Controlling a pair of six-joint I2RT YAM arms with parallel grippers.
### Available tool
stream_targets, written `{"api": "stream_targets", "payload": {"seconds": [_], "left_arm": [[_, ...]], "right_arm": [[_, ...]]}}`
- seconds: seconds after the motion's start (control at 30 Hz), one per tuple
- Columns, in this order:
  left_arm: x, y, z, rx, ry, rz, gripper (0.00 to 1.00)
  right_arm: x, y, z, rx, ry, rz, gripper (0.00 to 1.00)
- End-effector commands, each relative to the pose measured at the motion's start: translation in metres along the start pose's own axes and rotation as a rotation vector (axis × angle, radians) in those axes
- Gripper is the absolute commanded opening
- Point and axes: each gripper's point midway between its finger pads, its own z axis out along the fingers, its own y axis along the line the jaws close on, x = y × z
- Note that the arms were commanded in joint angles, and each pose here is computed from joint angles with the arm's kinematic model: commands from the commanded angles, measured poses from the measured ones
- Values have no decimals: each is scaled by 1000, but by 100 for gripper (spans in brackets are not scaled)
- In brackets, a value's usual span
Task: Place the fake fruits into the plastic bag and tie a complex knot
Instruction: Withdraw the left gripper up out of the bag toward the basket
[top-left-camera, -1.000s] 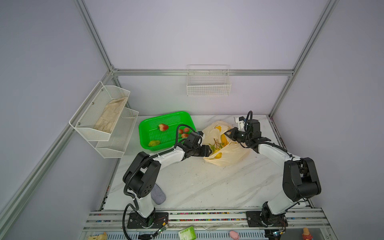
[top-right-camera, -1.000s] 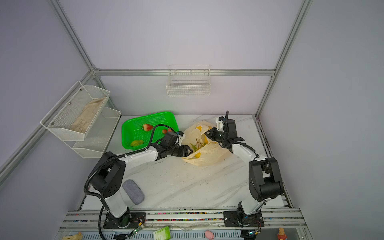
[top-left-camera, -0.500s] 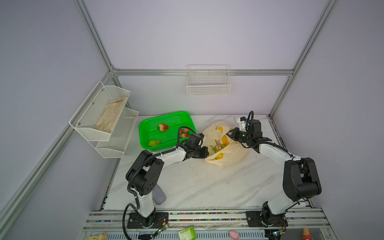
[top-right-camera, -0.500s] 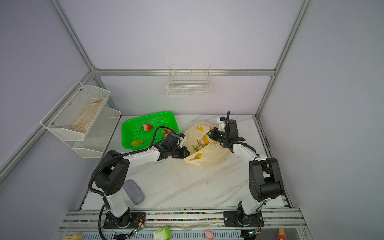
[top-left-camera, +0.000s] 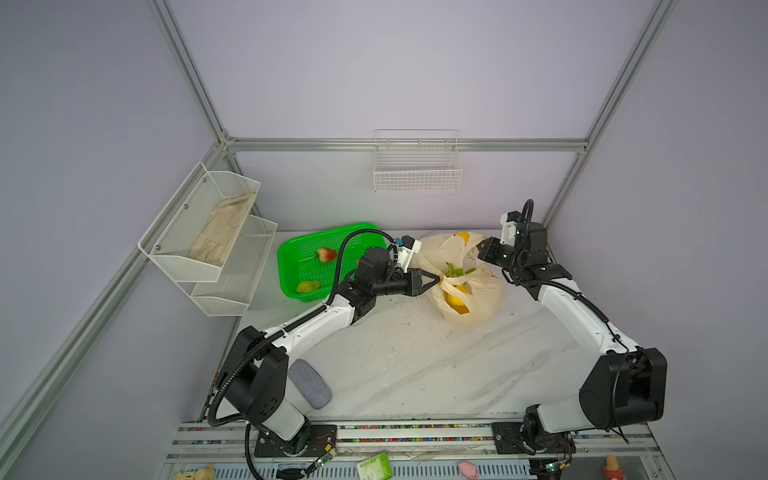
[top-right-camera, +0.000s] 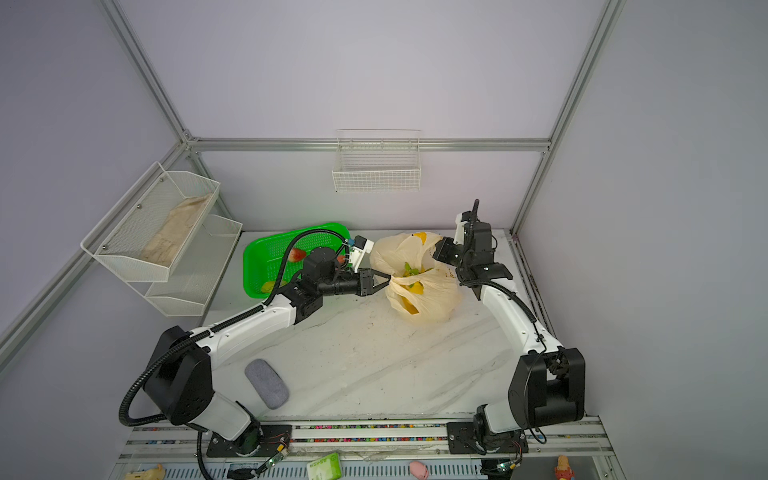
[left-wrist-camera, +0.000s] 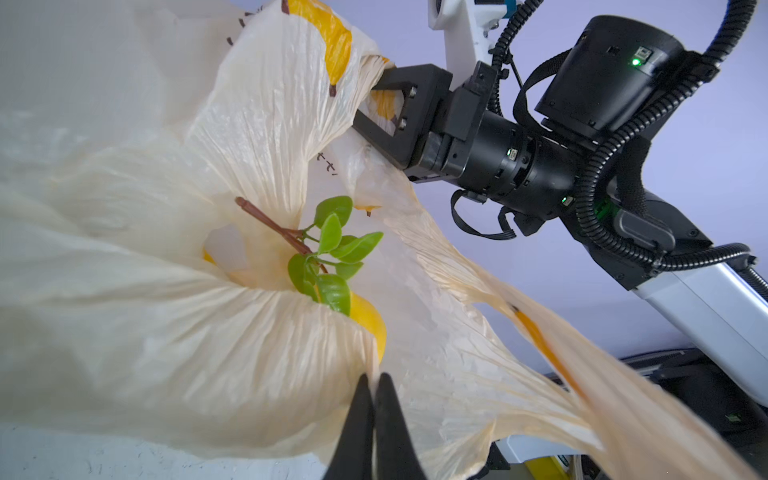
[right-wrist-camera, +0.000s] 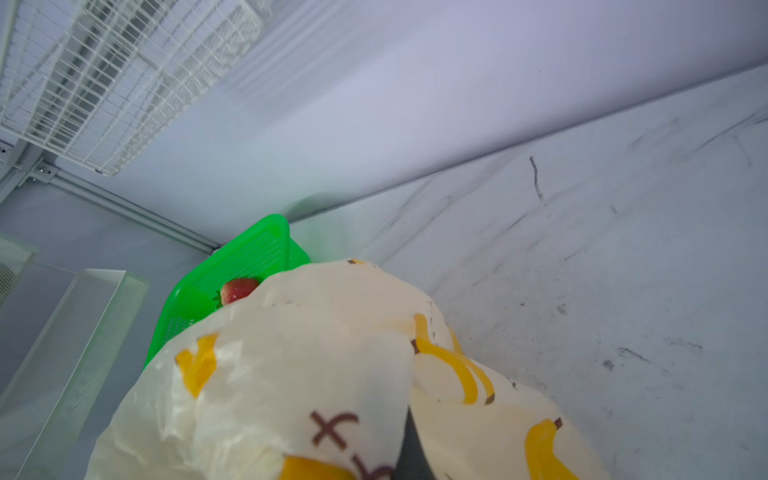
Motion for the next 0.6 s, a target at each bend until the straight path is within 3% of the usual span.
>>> {"api": "stream_targets", "payload": {"seconds": [0.0, 0.1, 0.17, 0.4, 0.5, 0.57], "left_arm": [[-6, 11, -13, -16, -31, -34, 0], [-3, 60, -33, -305, -57, 19, 0], [3, 77, -42, -416, -41, 77, 0], [40, 81, -20, -349, 89, 169, 0], [41, 81, -12, -331, 81, 127, 0], [31, 74, -15, -311, 30, 103, 0]], "right_arm": [[-8, -20, -2, 123, -13, -54, 0], [-13, -26, 0, 146, -26, -56, 0], [-15, -23, 2, 115, -28, -53, 0], [11, 44, 23, -294, 79, -6, 0], [19, 46, 29, -301, 117, 10, 0], [14, 29, 31, -207, 107, 14, 0]]}}
